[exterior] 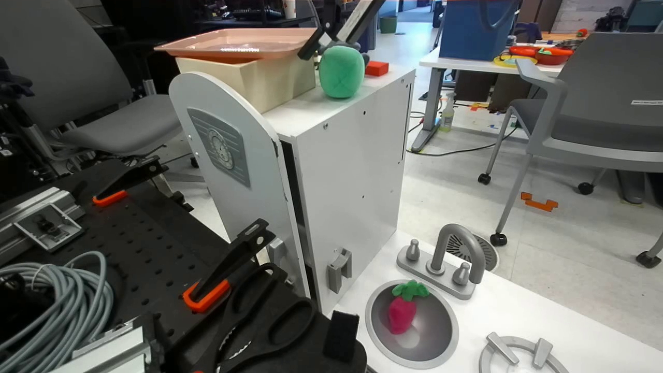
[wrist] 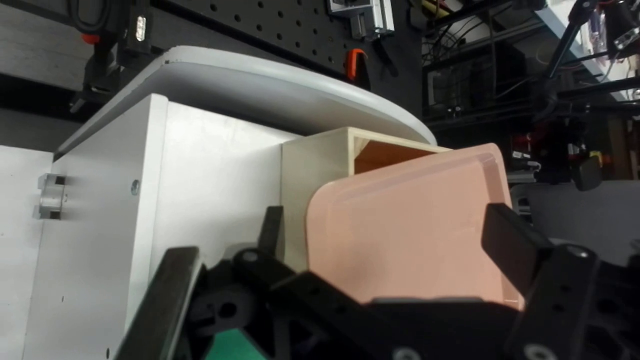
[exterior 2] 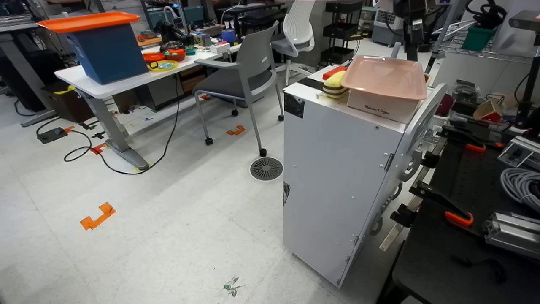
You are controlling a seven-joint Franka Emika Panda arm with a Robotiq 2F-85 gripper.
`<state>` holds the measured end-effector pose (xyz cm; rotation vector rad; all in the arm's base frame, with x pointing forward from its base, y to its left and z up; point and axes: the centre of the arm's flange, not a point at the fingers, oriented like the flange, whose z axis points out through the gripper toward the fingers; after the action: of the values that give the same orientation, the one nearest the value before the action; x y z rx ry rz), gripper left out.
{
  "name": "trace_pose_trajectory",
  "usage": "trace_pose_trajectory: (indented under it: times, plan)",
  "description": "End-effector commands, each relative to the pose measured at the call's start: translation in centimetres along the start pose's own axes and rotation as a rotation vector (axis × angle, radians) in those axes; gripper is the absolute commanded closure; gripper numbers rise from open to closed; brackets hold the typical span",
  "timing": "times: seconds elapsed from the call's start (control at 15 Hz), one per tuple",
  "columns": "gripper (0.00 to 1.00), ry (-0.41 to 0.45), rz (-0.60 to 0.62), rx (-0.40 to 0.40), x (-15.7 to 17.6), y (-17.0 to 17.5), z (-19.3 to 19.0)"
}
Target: Pick up the peach tray from the top of the white box and place it down on the box
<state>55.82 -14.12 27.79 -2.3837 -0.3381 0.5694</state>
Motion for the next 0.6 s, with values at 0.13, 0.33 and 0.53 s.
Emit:
trace_pose_trajectory:
  times: [0.13, 0.33, 0.53]
  plan:
    - [0.0, -0.027, -0.001, -0.04, -0.21, 1.03, -0.97]
    - [0.0, -0.041, 0.005, -0.061, -0.37, 1.24, -0.97]
    - [0.0, -0.038, 0.009, -0.073, -0.35, 1.29, -1.1]
